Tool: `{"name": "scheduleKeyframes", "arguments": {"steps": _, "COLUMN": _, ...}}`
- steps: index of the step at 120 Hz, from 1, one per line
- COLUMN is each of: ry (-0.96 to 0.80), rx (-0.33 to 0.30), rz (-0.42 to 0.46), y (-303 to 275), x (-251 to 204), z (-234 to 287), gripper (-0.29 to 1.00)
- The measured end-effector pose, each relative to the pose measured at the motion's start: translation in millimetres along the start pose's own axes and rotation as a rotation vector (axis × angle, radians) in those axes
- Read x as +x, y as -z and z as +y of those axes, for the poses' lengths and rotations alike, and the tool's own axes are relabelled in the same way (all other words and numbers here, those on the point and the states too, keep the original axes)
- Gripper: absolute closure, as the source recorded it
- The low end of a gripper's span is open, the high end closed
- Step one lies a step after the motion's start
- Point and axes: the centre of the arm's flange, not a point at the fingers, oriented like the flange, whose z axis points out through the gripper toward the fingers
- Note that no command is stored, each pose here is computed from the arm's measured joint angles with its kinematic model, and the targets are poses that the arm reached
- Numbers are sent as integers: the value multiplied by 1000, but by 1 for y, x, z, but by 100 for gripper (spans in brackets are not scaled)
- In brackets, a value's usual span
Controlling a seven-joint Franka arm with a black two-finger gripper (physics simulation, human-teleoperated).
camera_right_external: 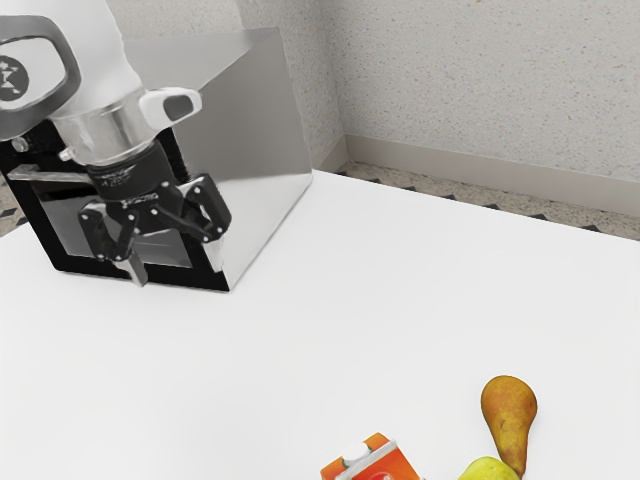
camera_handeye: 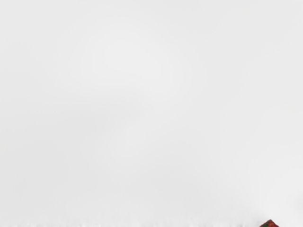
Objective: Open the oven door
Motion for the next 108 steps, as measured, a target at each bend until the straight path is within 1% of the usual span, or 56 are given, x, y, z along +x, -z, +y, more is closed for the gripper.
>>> {"name": "scheduleKeyframes", "arguments": {"steps": 10, "ry": 16, "rx": 3, "rz": -26, "y": -19, "x": 0, "z": 4, "gripper": 0}}
{"name": "scheduleKeyframes", "arguments": {"steps": 18, "ry": 35, "rx": 20, "rz": -42, "y": -36, "x": 15, "z": 14, "gripper": 0}}
{"name": "scheduleKeyframes", "arguments": {"steps": 22, "ry": 53, "rx": 29, "rz": -13, "y": -41, "x": 28, "z": 14, "gripper": 0}}
{"name": "scheduleKeyframes", "arguments": {"steps": 26, "ry": 94, "rx": 22, "rz": 43, "y": -37, "x": 47, "z": 0, "gripper": 0}}
{"name": "scheduleKeyframes", "arguments": {"steps": 32, "ry": 206, "rx": -28, "rz": 157, "y": -17, "x": 82, "z": -50, "gripper": 0}}
{"name": "scheduleKeyframes", "arguments": {"steps": 37, "ry": 301, "rx": -74, "rz": 266, "y": 11, "x": 89, "z": -102, "gripper": 0}}
{"name": "scheduleKeyframes", "arguments": {"steps": 43, "ry": 407, "rx": -90, "rz": 384, "y": 32, "x": 99, "z": -150, "gripper": 0}}
{"name": "scheduleKeyframes", "arguments": {"steps": 50, "ry": 489, "rx": -106, "rz": 483, "y": 36, "x": 111, "z": -186, "gripper": 0}}
{"name": "scheduleKeyframes", "arguments": {"steps": 56, "ry": 534, "rx": -144, "rz": 521, "y": 27, "x": 132, "z": -199, "gripper": 0}}
{"name": "scheduleKeyframes", "arguments": {"steps": 63, "ry": 576, "rx": -224, "rz": 556, "y": 22, "x": 150, "z": -204, "gripper": 0}}
{"name": "scheduleKeyframes", "arguments": {"steps": 72, "ry": 635, "rx": -319, "rz": 603, "y": 29, "x": 158, "z": -217, "gripper": 0}}
{"name": "scheduleKeyframes", "arguments": {"steps": 77, "ry": 675, "rx": -383, "rz": 620, "y": 34, "x": 160, "z": -224, "gripper": 0}}
{"name": "scheduleKeyframes", "arguments": {"steps": 82, "ry": 705, "rx": -431, "rz": 631, "y": 38, "x": 161, "z": -225, "gripper": 0}}
{"name": "scheduleKeyframes", "arguments": {"steps": 92, "ry": 752, "rx": -467, "rz": 677, "y": 48, "x": 152, "z": -236, "gripper": 0}}
{"name": "scheduleKeyframes", "arguments": {"steps": 101, "ry": 812, "rx": -465, "rz": 719, "y": 54, "x": 147, "z": -255, "gripper": 0}}
{"name": "scheduleKeyframes", "arguments": {"steps": 108, "ry": 839, "rx": -461, "rz": 722, "y": 48, "x": 154, "z": -261, "gripper": 0}}
